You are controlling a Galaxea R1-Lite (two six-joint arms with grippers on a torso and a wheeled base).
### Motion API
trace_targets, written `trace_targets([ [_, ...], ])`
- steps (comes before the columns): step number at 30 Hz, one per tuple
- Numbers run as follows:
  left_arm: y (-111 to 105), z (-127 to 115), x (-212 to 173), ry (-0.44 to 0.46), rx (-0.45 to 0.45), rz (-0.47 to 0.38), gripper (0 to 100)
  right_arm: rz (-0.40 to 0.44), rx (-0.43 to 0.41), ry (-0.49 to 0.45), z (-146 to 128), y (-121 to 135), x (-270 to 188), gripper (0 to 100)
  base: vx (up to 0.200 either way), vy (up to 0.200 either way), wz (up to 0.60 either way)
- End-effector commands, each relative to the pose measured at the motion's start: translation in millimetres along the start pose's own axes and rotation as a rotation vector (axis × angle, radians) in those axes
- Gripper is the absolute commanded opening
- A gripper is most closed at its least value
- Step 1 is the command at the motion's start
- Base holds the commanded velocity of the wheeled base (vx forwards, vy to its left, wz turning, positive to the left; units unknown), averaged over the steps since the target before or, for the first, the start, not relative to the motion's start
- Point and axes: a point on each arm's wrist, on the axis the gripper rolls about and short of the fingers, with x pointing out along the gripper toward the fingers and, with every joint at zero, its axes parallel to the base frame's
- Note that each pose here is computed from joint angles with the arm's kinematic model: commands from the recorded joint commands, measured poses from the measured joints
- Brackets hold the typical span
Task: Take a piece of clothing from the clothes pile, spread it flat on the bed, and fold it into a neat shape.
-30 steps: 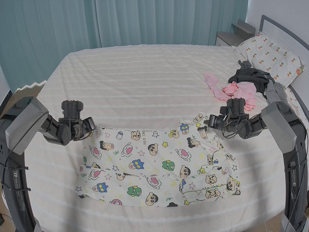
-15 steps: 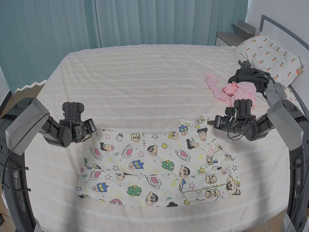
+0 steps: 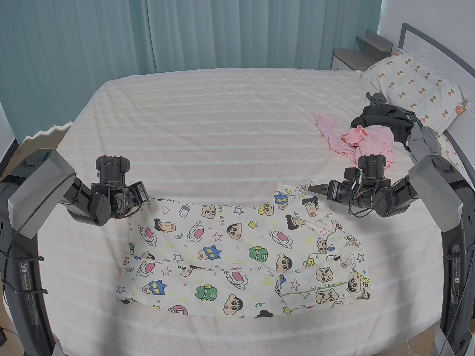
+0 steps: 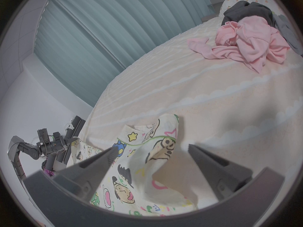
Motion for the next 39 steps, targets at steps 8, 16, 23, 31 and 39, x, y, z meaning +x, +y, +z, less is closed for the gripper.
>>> trace_targets([
  [8, -1, -1, 0, 0.001, 0.002, -0.001, 0, 0.064, -0.051, 0.065, -19, 9, 20, 100, 0.000, 0.000, 0.00],
  [16, 0, -2, -1, 0.014, 0.005, 0.000, 0, 0.067, -0.086, 0.095, -25, 12, 24, 0, 0.000, 0.000, 0.00],
  [23, 0, 1, -6, 0.005, 0.004, -0.008, 0, 0.068, -0.098, 0.036, -20, 3, 12, 0, 0.000, 0.000, 0.00],
  [31, -3, 13, -25, -0.027, 0.000, -0.023, 0, 0.126, -0.093, -0.013, -18, 11, -15, 0, 0.000, 0.000, 0.00],
  [39, 2, 7, -37, -0.001, 0.018, -0.011, 0, 0.177, -0.098, 0.001, -16, 23, -34, 0, 0.000, 0.000, 0.00],
])
